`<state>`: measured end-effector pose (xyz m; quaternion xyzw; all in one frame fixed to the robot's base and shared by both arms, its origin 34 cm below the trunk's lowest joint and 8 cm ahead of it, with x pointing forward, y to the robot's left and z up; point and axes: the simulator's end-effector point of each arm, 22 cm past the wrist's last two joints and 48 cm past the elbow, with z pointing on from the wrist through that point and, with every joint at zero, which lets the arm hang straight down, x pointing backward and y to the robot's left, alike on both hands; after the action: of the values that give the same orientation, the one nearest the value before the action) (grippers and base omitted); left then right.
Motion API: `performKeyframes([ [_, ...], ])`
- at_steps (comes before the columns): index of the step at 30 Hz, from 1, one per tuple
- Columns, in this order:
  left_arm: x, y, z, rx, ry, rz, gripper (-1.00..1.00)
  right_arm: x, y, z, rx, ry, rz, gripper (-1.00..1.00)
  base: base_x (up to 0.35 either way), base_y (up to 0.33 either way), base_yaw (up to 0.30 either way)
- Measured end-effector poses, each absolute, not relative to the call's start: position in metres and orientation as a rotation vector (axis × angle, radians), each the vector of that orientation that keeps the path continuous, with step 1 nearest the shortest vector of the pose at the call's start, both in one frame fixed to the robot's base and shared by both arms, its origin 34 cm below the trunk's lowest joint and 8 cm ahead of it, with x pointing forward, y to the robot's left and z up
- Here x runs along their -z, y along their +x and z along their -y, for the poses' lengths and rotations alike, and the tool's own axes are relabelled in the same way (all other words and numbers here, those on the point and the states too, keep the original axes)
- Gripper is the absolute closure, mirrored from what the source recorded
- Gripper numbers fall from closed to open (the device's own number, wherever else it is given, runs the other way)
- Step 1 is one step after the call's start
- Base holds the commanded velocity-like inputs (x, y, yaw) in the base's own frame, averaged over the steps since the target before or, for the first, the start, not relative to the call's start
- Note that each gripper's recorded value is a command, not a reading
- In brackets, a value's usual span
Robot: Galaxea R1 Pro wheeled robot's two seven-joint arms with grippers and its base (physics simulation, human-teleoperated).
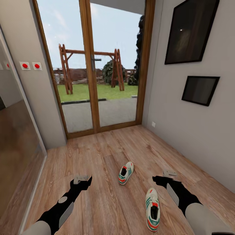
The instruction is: Pick up the two gym shoes and the two sandals from the corridor floor and place them onto the hallstand (shoe rack) in the corridor, making sure they are on the rack and not on the floor. Arrange them so the two gym shoes are next to each other and the two sandals are next to each other.
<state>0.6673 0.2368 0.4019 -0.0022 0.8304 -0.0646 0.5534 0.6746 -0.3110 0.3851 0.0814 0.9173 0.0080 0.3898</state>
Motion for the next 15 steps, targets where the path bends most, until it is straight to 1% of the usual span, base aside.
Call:
performKeyframes([
  [15, -0.351, 0.656, -0.237, 0.154, -0.011, -2.049, -1.00, -0.333, 0.662, 0.311, -0.013, 0.212, -2.416, -1.00, 0.000, 0.000, 0.000],
])
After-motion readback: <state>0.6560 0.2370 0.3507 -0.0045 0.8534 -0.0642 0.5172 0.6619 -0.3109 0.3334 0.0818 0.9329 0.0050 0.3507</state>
